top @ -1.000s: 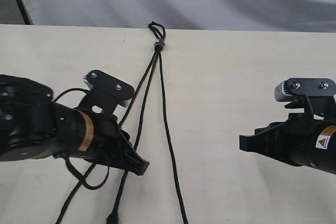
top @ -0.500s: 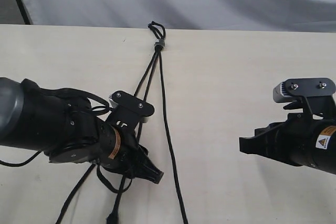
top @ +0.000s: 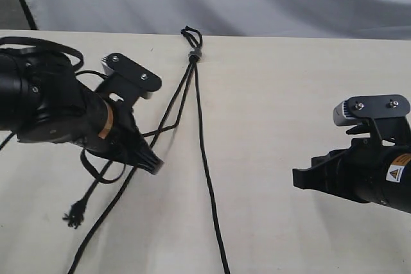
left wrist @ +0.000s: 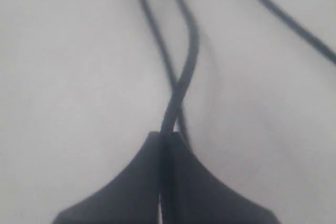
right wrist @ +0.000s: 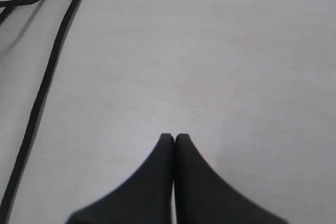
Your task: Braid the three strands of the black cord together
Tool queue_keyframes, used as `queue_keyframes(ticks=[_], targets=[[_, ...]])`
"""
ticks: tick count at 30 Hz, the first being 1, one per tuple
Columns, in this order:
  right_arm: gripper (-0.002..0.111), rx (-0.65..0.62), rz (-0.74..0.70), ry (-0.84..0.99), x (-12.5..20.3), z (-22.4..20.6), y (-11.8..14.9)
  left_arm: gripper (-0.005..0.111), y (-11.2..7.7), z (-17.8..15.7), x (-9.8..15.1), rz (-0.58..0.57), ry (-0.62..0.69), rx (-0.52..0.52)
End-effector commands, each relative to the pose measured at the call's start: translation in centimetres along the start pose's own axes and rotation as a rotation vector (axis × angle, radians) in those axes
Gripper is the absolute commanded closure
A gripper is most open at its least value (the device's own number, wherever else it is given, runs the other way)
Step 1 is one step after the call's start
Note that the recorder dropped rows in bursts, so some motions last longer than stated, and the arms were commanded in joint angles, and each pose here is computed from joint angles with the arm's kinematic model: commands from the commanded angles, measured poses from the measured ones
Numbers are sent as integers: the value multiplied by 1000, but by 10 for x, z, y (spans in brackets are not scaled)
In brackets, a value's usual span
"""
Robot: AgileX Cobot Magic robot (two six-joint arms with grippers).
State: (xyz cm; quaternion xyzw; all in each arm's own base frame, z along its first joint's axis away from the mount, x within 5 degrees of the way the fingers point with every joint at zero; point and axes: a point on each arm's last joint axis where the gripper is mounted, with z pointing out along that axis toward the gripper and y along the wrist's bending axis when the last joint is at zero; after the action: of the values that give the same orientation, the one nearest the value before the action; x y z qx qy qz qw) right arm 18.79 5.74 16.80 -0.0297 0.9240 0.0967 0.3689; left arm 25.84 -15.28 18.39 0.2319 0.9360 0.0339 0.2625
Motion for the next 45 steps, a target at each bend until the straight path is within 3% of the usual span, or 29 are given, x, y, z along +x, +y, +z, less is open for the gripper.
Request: queue_keyframes(ticks=[1, 4, 8, 14, 15, 17, 19, 21, 23, 26, 30, 33, 36, 45], targets=[[108, -5, -24, -13, -3, 0, 1, 107, 45, 17, 11, -112, 89, -97], [108, -5, -24, -15, -3, 0, 1, 107, 53, 40, 29, -140, 130, -76], [108, -5, -24, -15, -3, 0, 1, 107, 48, 60, 46, -124, 213, -64], [108, -6, -24, -23, -3, 0, 1, 107, 30, 73, 60, -202, 242, 13], [108, -6, -24, -31, -4, 0, 1, 107, 24, 72, 61, -201, 253, 28], [108, -6, -24, -41, -5, 0, 2, 107, -5, 66, 64, -121, 283, 99], [108, -6, -24, -41, -5, 0, 2, 107, -53, 53, 68, 99, 280, 212], [108, -6, -24, -41, -5, 0, 2, 107, -73, 36, 64, 146, 220, 249], [108, -6, -24, -41, -5, 0, 2, 107, -63, 15, 51, 117, 135, 248], [108, -6, -24, -41, -5, 0, 2, 107, -23, -14, 34, 17, 22, 189], [108, -6, -24, -41, -5, 0, 2, 107, 26, -27, 33, -139, 10, 92], [108, -6, -24, -41, -5, 0, 2, 107, 53, -25, 38, -235, 27, 41], [108, -6, -24, -41, -5, 0, 2, 107, 62, -18, 48, -271, 38, 26], [108, -38, -15, -21, -7, 0, 11, 107, 53, -6, 73, -306, 62, 57]])
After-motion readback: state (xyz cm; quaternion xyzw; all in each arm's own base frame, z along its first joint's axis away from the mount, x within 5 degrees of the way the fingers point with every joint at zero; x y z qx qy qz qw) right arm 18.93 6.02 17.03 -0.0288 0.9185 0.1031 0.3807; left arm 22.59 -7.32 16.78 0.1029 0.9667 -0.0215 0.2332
